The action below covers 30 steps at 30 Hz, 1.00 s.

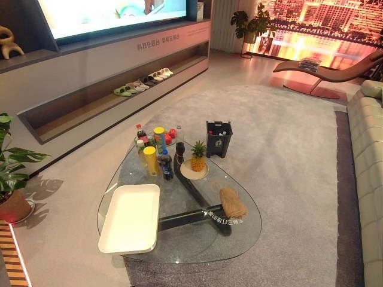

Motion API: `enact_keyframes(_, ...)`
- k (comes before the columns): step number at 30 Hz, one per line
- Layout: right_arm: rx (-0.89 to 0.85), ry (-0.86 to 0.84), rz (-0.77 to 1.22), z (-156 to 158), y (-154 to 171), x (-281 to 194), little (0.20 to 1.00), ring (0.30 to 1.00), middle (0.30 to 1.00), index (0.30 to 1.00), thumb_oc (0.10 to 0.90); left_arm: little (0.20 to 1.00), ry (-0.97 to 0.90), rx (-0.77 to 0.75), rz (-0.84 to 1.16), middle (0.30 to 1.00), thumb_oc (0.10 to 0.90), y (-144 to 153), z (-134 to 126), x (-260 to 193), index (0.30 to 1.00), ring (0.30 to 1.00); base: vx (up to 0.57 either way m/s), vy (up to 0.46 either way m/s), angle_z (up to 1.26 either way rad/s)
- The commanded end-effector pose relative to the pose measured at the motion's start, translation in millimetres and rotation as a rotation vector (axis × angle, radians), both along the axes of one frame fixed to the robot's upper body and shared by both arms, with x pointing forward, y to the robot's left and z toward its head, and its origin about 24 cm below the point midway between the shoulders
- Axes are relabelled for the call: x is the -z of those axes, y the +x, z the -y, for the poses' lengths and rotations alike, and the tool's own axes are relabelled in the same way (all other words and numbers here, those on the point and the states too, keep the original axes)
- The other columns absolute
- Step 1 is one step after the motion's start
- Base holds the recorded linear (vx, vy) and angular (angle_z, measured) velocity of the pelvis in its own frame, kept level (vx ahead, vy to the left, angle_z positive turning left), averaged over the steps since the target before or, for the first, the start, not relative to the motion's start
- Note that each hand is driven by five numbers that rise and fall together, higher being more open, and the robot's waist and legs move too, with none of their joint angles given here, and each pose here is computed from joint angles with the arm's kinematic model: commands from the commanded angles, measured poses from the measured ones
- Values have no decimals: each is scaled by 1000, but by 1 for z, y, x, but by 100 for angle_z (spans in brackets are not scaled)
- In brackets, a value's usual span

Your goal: Wipe the table with a cloth and put it in the basket.

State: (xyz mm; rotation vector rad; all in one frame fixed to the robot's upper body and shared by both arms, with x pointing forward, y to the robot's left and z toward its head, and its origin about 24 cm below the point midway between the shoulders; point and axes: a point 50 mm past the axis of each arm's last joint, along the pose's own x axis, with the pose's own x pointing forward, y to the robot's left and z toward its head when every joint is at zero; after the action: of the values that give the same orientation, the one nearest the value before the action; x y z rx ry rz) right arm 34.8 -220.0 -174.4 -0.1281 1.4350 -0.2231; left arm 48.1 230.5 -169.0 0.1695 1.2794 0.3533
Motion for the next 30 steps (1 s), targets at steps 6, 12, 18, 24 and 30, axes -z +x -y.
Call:
enact_keyframes(6,-11,3,7,-3,13,0,900,900,900,900,800,900,-75,3,61,900,800,28,16,0,900,900,0,0,0)
enact_keyframes(12,-10,4,1,-3,11,0,900,900,900,900,800,900,-67,15,53,900,800,27,16,0,900,900,0,0,0)
enact_keyframes(18,-11,5,-1,-4,11,0,900,900,900,900,800,900,-58,19,51,900,800,27,15,0,900,900,0,0,0)
enact_keyframes(24,-8,6,-3,-5,11,0,900,900,900,900,800,900,-52,23,48,900,800,27,15,0,900,900,0,0,0)
enact_keyframes(30,-5,-28,5,-2,12,0,900,900,900,900,800,900,-51,27,43,900,800,26,15,0,900,900,0,0,0)
